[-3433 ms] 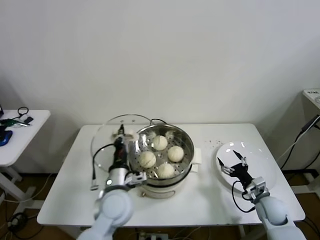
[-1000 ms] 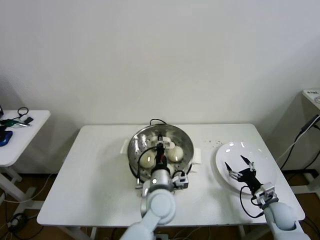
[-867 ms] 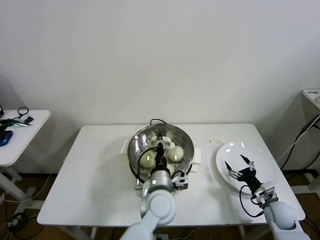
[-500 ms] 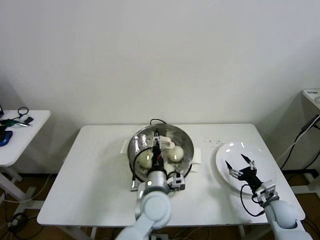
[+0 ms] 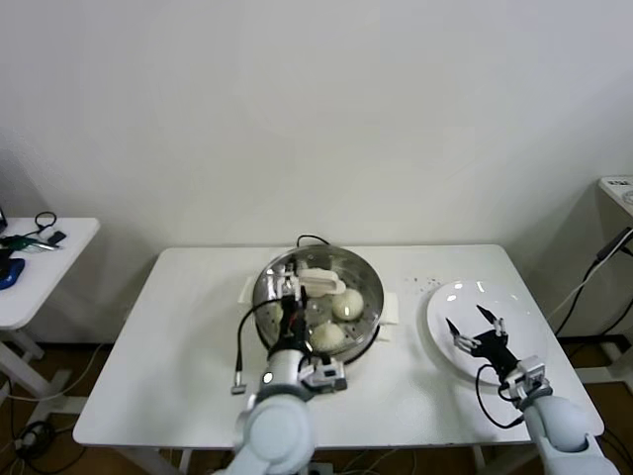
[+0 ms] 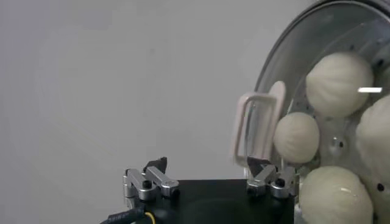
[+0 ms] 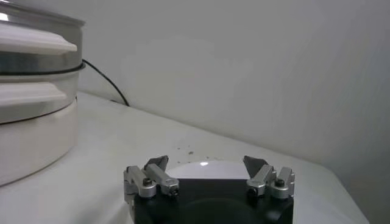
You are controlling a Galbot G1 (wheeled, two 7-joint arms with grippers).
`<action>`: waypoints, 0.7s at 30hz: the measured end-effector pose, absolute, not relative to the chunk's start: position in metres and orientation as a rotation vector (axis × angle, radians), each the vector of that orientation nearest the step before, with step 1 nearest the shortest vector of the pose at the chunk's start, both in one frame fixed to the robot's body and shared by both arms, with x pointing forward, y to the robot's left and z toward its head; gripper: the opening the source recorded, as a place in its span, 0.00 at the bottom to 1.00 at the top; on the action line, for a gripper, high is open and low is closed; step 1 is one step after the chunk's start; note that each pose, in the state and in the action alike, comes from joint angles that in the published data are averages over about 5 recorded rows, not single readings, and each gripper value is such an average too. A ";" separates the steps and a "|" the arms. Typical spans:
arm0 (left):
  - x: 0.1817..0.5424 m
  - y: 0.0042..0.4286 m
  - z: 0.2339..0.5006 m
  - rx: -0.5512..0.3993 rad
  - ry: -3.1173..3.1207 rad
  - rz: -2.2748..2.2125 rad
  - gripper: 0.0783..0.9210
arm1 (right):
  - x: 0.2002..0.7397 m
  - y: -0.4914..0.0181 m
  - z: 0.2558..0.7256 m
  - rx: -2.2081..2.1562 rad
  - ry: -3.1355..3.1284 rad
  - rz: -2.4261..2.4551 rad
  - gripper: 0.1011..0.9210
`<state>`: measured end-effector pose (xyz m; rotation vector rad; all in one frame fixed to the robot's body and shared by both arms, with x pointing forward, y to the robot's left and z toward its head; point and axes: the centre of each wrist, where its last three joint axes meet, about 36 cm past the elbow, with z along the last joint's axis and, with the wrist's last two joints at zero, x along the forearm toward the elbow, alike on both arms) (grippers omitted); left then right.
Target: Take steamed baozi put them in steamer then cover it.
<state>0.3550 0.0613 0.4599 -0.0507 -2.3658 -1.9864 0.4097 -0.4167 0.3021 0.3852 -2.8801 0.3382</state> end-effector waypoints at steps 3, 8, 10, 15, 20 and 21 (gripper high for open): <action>0.349 0.074 0.466 -0.032 -2.398 -1.955 0.88 | 0.409 -0.418 0.303 0.384 -2.882 0.338 0.88; 0.342 0.103 0.471 0.033 -2.453 -1.862 0.88 | 0.407 -0.419 0.303 0.383 -2.881 0.336 0.88; 0.341 0.116 0.470 0.054 -2.476 -1.794 0.88 | 0.406 -0.419 0.303 0.382 -2.879 0.335 0.88; 0.337 0.152 0.464 0.059 -2.567 -1.586 0.88 | 0.403 -0.419 0.303 0.380 -2.880 0.331 0.88; 0.337 0.191 0.448 0.038 -2.734 -1.358 0.88 | 0.401 -0.416 0.303 0.391 -2.883 0.323 0.88; 0.337 0.199 0.443 0.036 -2.768 -1.308 0.88 | 0.400 -0.415 0.303 0.394 -2.884 0.321 0.88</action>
